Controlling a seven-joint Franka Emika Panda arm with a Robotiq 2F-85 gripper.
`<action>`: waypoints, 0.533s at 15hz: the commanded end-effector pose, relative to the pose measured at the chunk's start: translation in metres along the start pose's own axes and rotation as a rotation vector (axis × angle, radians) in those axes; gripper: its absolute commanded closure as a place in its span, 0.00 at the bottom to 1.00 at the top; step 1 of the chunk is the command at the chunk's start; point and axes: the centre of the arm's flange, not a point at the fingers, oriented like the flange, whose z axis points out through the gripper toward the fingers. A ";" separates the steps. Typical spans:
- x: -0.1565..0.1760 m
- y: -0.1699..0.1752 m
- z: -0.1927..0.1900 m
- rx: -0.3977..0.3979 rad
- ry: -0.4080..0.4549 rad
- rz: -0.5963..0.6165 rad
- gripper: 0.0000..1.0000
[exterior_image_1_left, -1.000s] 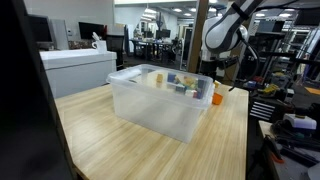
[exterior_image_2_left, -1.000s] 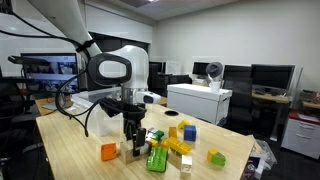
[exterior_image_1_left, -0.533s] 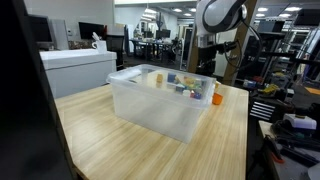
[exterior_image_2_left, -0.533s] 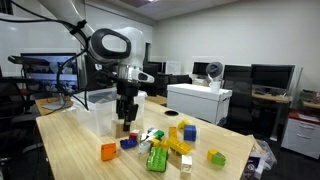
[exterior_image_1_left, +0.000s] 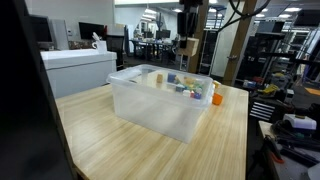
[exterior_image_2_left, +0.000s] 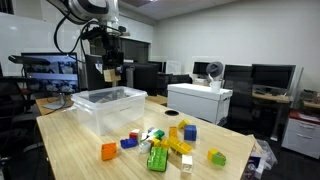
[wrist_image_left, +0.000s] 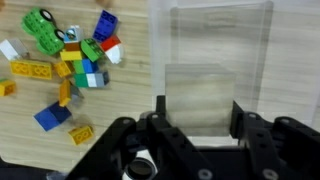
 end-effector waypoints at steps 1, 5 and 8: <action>0.016 -0.063 0.000 0.032 0.026 -0.077 0.69; 0.018 -0.047 0.027 0.012 0.014 -0.024 0.05; 0.018 0.013 0.037 0.051 0.048 0.094 0.00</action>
